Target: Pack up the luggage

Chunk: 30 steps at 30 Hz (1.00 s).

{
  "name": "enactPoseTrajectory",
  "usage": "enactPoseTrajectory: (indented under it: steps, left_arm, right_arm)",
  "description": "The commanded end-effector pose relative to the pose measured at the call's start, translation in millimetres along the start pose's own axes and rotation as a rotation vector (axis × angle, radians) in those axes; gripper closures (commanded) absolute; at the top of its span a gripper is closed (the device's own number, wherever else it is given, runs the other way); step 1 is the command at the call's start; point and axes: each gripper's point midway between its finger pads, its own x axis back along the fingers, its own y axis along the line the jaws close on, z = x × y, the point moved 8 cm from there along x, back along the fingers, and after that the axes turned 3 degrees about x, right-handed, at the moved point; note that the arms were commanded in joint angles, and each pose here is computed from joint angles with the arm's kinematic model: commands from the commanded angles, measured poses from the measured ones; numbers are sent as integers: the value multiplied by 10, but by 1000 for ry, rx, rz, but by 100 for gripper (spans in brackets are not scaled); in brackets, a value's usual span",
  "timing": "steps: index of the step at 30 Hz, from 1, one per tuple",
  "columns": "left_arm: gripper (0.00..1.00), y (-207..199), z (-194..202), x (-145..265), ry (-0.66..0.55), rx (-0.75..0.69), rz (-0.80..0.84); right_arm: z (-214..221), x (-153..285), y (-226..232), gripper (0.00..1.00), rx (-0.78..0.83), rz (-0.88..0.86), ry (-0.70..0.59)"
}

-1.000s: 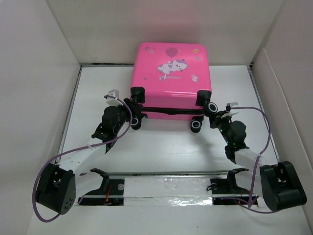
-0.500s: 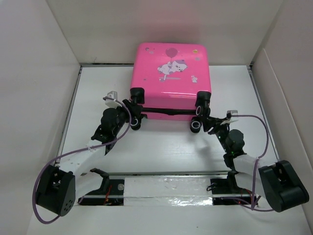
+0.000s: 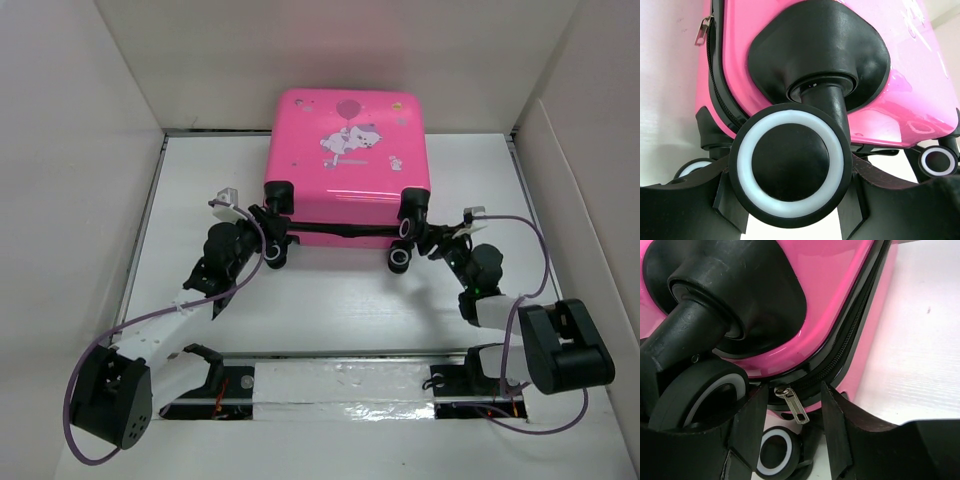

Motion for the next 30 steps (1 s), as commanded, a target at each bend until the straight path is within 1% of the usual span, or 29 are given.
enactPoseTrajectory:
  steps: [1,4,6,8,9,10,13,16,22,30]
  left_arm:
    - [100,-378,-378,23,-176,29,186]
    - [100,-371,-373,14,-174,26,183]
    - [100,-362,-362,7,-172,25,183]
    - [100,-361,-360,-1,-170,24,183]
    - [100,-357,-358,-4,-171,24,182]
    - [100,-357,-356,-6,-170,24,183]
    - [100,-351,-353,-7,-169,21,179]
    - [100,-345,-366,-2,-181,18,173]
    - [100,-350,-365,-9,-178,16,176]
    - [100,-349,-368,-16,-179,13,175]
  right_arm:
    - [-189,-128,117,47,68,-155,-65]
    - [-78,-95,74,49,29,-118,-50]
    - [-69,-90,77,50,18,-121,-63]
    - [9,-77,62,53,-10,-114,-52]
    - [-16,-92,71,53,-8,-125,-74]
    - [34,-106,67,54,-29,-131,-56]
    - [66,-75,53,55,-53,-130,-63]
    - [123,21,53,53,-70,-132,-66]
    - [121,47,46,48,-73,-114,-68]
    - [53,-63,33,49,-43,-129,-82]
